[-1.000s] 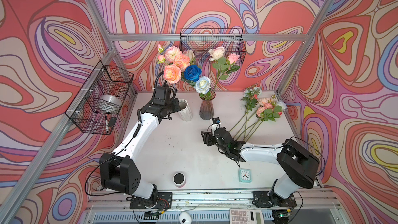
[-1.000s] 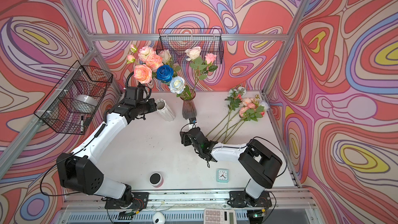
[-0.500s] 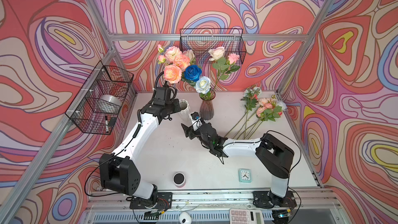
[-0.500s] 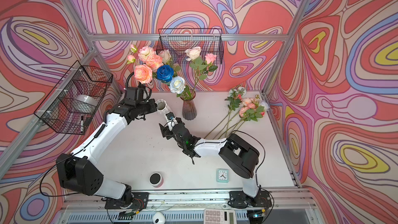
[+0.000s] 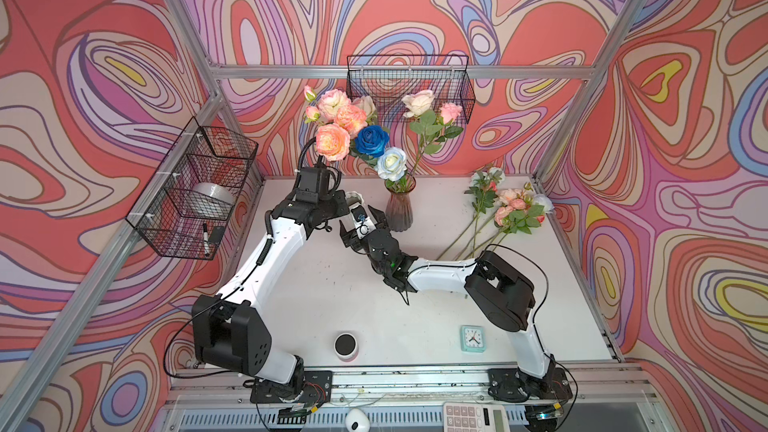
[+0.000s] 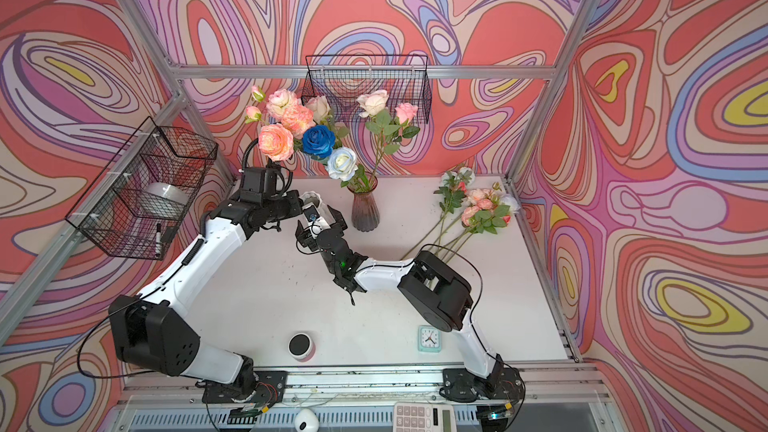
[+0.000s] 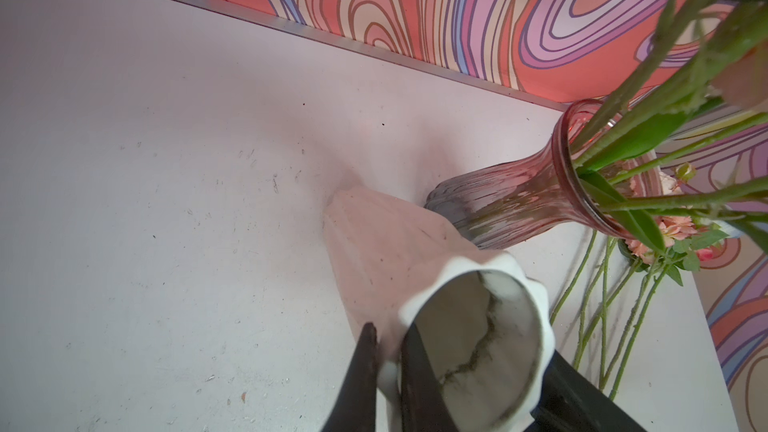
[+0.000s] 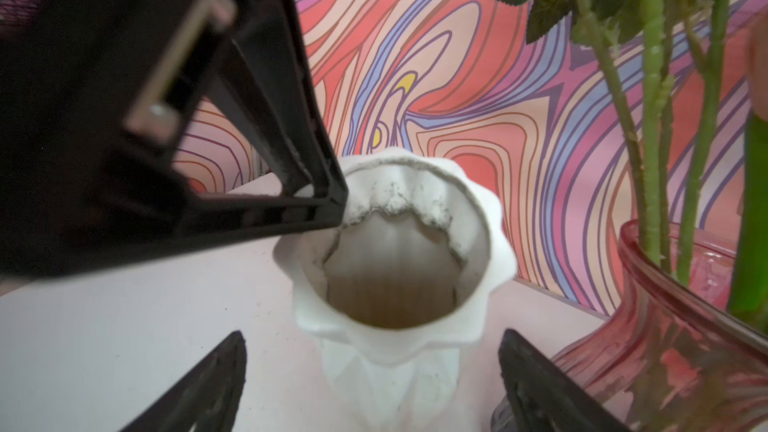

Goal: Arrange the flowers into the vase
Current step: 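Bring the right gripper to the white vase top while the left gripper holds it, then carry the white vase toward the robot with the right gripper while the left gripper withdraws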

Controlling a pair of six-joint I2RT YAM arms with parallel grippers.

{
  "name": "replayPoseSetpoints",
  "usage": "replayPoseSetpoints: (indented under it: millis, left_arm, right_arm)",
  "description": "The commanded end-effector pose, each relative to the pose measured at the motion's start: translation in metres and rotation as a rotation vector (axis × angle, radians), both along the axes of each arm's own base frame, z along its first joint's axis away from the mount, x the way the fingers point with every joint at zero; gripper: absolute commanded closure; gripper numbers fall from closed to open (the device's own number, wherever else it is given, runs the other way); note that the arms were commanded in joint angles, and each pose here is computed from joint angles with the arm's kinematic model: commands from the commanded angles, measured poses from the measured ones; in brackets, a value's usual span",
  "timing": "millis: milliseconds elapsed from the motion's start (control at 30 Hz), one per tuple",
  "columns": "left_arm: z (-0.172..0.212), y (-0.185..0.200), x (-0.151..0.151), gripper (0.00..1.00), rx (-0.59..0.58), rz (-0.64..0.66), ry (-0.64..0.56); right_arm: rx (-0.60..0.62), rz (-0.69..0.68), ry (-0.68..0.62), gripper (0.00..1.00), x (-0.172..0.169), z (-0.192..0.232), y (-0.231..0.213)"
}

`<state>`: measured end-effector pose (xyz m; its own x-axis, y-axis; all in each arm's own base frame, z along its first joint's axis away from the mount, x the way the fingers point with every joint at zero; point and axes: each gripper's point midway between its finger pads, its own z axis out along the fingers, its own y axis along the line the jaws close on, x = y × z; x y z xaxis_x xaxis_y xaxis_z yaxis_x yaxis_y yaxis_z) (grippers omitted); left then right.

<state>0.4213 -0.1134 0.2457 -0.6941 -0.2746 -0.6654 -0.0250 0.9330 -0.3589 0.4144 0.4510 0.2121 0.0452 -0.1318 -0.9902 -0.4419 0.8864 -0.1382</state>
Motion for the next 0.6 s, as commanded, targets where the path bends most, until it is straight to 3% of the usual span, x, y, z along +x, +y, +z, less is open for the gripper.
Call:
replayPoseSetpoints:
  millis: [0, 300, 567]
  left_arm:
    - [-0.019, -0.003, -0.007, 1.0, 0.019, -0.02, 0.081]
    - [-0.019, -0.004, -0.006, 1.0, 0.018, -0.024, 0.08]
    - [-0.015, -0.008, -0.006, 1.0, -0.01, -0.031, 0.074]
  right_arm:
    - [-0.04, -0.061, -0.054, 0.02, 0.011, 0.003, -0.002]
    - [-0.031, -0.011, -0.076, 0.11, 0.019, 0.015, 0.012]
    - [-0.037, 0.014, -0.076, 0.37, 0.015, 0.019, 0.015]
